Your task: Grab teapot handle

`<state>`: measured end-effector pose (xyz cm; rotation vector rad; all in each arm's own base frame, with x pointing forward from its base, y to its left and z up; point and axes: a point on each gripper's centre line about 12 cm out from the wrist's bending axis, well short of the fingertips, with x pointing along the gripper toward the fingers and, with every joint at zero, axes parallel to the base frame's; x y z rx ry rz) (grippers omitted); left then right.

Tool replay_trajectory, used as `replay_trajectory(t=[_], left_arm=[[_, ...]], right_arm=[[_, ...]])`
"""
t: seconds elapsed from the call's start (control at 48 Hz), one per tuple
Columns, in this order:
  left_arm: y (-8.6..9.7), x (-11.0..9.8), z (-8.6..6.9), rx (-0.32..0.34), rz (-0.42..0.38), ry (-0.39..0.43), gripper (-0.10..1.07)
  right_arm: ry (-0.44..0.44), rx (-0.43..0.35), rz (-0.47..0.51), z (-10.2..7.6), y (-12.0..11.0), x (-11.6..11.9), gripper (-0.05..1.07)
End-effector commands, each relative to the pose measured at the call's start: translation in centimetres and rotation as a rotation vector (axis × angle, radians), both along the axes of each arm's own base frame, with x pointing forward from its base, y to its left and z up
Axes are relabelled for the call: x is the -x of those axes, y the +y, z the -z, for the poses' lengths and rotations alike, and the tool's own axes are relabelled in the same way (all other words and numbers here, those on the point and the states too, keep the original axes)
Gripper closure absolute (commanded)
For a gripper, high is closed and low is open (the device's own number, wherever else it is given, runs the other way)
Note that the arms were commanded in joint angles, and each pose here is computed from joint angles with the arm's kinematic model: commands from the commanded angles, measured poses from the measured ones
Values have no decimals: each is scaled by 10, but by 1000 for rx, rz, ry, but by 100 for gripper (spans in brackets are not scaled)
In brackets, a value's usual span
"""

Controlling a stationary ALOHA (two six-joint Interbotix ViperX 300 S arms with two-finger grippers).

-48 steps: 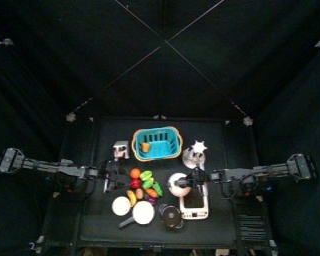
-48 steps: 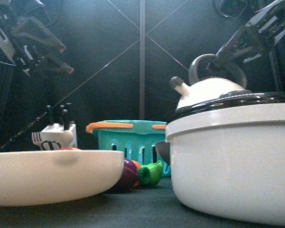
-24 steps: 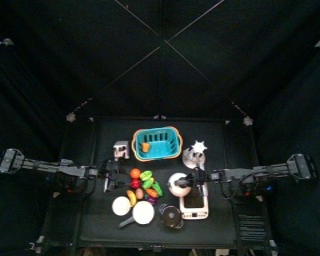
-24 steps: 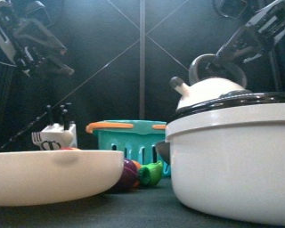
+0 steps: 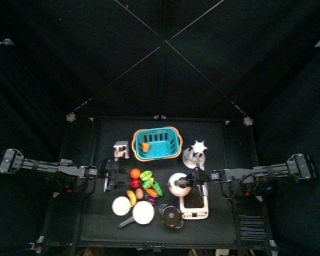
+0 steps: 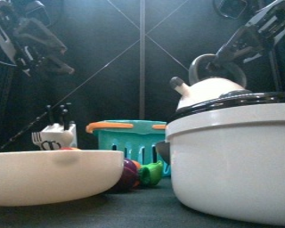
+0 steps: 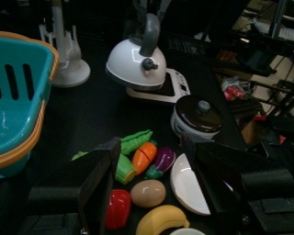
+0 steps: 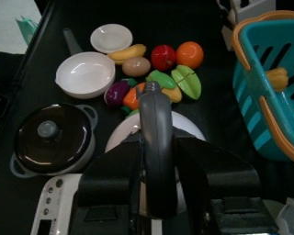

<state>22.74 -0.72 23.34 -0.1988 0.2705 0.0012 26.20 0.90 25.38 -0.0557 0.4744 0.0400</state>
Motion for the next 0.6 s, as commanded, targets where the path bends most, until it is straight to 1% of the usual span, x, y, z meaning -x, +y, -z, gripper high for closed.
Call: replay_trajectory(t=[0.0, 0.375, 0.583], left_arm=[[2, -3, -7, 2, -10, -21, 7], [17, -1, -14, 3, -75, -49, 7], [18, 0, -13, 1, -78, -49, 7]], right_arm=[[-31, -1, 1, -7, 0, 0, 45], [-25, 9, 9, -4, -4, 1, 45], [-25, 19, 27, -4, -9, 2, 45]])
